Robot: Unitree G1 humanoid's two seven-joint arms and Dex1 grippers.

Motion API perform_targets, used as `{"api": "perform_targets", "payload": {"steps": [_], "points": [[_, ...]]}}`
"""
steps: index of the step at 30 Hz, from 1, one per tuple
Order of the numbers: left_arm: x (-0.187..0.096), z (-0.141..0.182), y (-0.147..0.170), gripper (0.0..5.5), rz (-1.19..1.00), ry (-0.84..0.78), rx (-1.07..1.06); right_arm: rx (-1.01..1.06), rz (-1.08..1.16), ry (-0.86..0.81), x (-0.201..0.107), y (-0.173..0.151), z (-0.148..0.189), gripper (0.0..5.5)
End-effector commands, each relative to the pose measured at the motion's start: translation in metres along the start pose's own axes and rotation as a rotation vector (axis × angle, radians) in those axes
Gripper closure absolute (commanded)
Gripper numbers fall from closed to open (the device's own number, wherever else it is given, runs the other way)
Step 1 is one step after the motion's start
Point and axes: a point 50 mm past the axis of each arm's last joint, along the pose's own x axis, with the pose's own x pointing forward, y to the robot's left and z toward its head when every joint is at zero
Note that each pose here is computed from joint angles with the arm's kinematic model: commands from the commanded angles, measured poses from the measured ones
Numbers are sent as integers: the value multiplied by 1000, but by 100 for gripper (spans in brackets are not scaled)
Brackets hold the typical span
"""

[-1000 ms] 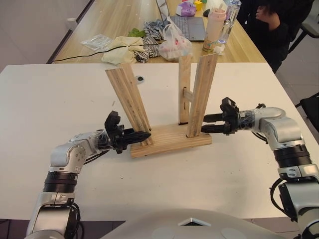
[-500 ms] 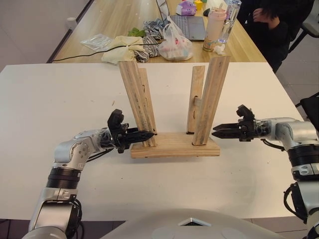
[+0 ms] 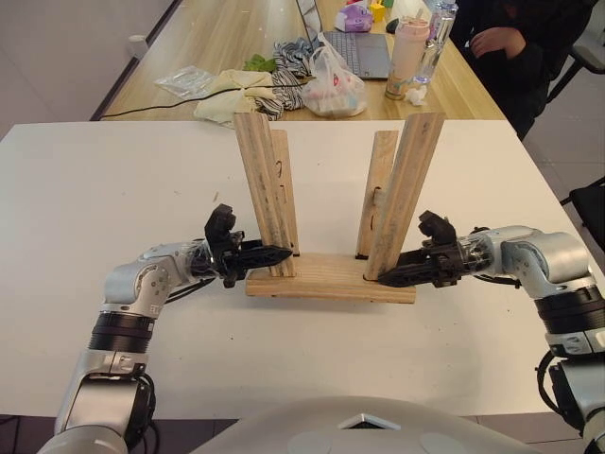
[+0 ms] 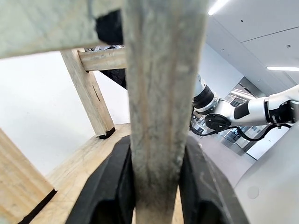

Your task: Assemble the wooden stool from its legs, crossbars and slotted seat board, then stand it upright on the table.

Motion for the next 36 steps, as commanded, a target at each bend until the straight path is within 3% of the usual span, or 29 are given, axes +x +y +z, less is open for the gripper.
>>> {"api": "perform_targets", "payload": {"steps": [1, 6, 11, 13, 20, 22, 31, 36], "points": [[-6, -10, 6, 449, 109, -9, -138, 236, 9, -9, 6, -5, -5, 361], [-11, -3, 12, 451, 237, -6, -357, 515, 105, -134, 4, -2, 33, 421], [-16, -7, 26, 452, 401, 73, -465, 681, -63, -136, 16, -26, 31, 424], [-15, -6, 29, 403, 411, 84, -472, 698, -89, -126, 20, -29, 28, 424], [-27, 11, 33, 325, 432, 30, -487, 745, -154, -174, 7, -34, 32, 280], [-38, 23, 30, 325, 425, -26, -452, 736, -169, -215, -2, -34, 37, 255], [-59, 45, 17, 325, 399, -186, -320, 555, -191, -379, -22, -25, 52, 255], [-84, 38, 9, 325, 558, -193, 176, 131, -506, -253, -41, -28, 20, 255]]}}
